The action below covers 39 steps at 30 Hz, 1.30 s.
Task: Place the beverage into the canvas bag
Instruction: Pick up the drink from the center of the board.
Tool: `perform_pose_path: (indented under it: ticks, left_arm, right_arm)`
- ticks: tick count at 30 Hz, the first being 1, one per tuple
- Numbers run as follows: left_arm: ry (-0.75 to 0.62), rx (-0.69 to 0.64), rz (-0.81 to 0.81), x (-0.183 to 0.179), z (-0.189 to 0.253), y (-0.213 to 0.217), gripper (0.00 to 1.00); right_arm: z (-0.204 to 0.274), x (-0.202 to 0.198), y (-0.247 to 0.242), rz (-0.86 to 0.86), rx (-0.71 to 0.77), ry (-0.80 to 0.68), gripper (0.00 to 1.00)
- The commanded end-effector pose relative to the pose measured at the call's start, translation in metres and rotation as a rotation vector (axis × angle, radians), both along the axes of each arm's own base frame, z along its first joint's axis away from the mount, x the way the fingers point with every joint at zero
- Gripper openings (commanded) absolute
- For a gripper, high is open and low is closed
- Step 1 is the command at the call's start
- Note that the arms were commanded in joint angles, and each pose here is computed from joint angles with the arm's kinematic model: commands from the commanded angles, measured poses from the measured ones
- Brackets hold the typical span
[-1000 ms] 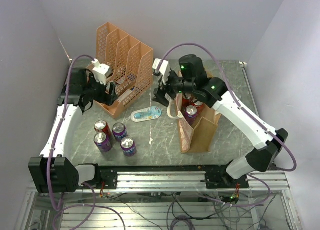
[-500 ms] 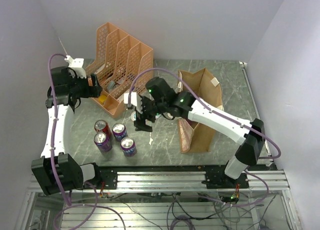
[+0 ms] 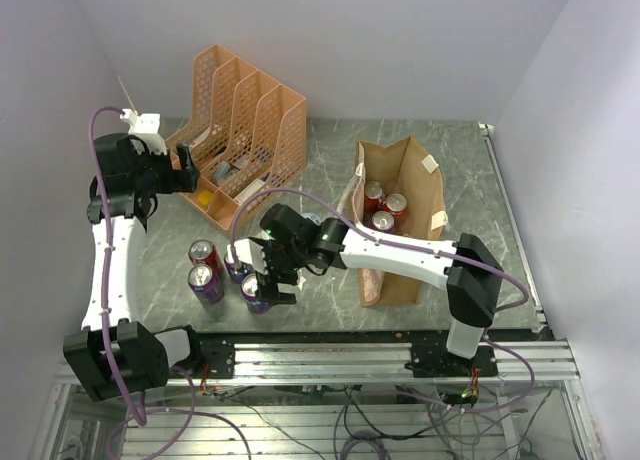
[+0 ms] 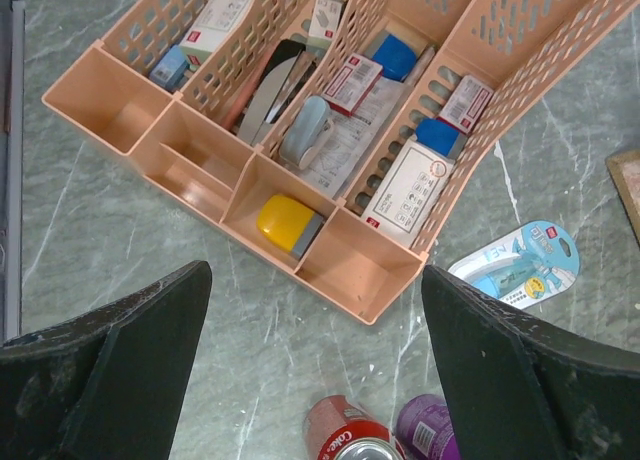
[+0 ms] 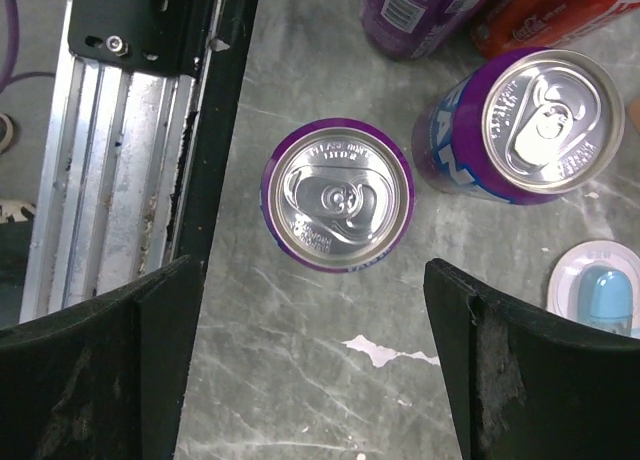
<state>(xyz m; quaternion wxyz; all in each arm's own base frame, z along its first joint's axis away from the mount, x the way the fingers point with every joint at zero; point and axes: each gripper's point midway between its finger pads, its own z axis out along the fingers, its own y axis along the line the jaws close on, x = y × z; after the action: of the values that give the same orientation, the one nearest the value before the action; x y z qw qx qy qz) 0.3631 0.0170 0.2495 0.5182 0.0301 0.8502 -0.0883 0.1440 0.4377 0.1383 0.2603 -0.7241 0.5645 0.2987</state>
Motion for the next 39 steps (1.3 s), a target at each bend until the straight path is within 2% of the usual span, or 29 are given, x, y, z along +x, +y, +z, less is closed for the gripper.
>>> perform_pose_path:
  ticks: [1,17,31,39]
  left_arm:
    - [-0.107,-0.002,0.008,0.003,0.033,0.001,0.96]
    - [-0.134,0.011,-0.007,-0.009,0.042,-0.003,0.95]
    - [-0.153,0.003,-0.016,-0.013,0.051,-0.003,0.95]
    - [-0.155,0.011,-0.023,-0.016,0.053,-0.003,0.95]
  right_arm:
    - [-0.012,0.008,0.006,-0.03,-0.013,-0.036,0.92]
    - [-0.045,0.006,0.025,-0.033,-0.067,0.031,0.92]
    - [-0.042,-0.01,0.039,-0.034,-0.043,0.038,0.9]
    - [-0.042,-0.008,0.045,-0.039,-0.037,0.034,0.85]
